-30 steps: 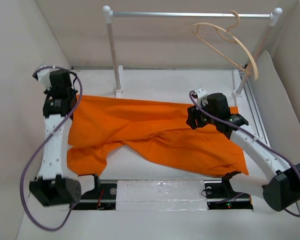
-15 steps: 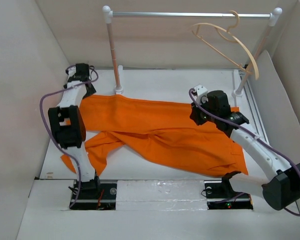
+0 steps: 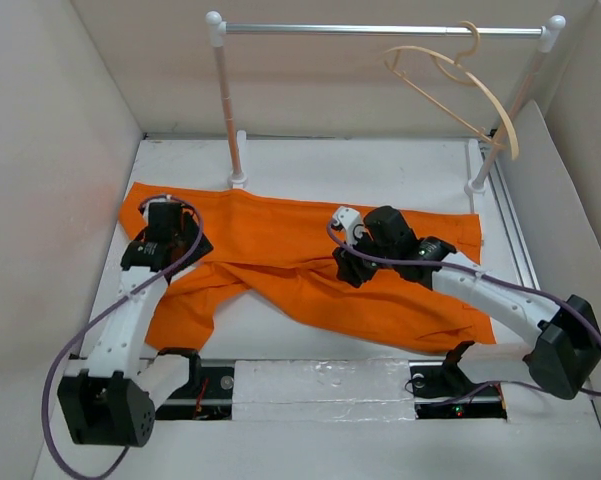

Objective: Place the trousers on the hanger
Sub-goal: Fold the trousers

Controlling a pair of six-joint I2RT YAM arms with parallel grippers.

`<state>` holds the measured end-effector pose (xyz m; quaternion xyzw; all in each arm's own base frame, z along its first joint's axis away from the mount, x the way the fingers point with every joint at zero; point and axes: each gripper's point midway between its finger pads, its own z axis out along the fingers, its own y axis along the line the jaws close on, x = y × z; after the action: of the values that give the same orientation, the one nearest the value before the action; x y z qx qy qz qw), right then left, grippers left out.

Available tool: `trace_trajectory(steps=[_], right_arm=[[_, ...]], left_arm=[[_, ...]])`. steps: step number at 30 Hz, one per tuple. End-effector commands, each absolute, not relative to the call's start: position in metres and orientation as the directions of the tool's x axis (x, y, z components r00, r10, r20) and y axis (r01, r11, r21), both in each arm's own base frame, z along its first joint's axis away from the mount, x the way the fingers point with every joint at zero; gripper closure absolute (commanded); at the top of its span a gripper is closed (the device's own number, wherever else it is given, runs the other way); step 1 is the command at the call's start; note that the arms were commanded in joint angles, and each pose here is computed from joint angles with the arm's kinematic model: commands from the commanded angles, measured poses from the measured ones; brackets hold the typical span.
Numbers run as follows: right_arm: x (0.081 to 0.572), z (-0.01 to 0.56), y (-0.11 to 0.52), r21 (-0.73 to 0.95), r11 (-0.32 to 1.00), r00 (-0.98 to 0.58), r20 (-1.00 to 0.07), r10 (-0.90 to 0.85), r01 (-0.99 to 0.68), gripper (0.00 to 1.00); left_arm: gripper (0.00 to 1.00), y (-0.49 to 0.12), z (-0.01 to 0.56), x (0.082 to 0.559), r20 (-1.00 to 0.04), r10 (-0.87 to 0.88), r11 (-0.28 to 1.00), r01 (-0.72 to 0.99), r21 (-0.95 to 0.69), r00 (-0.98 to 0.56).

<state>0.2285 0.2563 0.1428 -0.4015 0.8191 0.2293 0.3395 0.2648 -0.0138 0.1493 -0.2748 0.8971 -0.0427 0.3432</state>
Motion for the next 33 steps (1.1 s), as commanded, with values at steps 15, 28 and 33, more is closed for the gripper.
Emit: trace_trajectory(steps=[15,28,33], right_arm=[[0.296,0.065,0.171,0.029,0.875,-0.667,-0.659,-0.347,-0.484,0.36],[0.394,0.089,0.116,0.109,0.965,-0.652,-0.754,-0.076,-0.239,0.35],[0.351,0.134,0.132,0.05,0.919,-0.585,-0.785,-0.206,-0.391,0.29]], left_arm=[[0.97,0.023,0.033,0.3,-0.499,-0.604,0.733,-0.678,-0.043,-0.621],[1.0,0.046,0.073,0.373,-0.605,-0.425,0.787,-0.605,0.119,-0.673],[0.75,0.039,0.112,0.345,-0.65,-0.422,0.792,-0.606,0.075,-0.632]])
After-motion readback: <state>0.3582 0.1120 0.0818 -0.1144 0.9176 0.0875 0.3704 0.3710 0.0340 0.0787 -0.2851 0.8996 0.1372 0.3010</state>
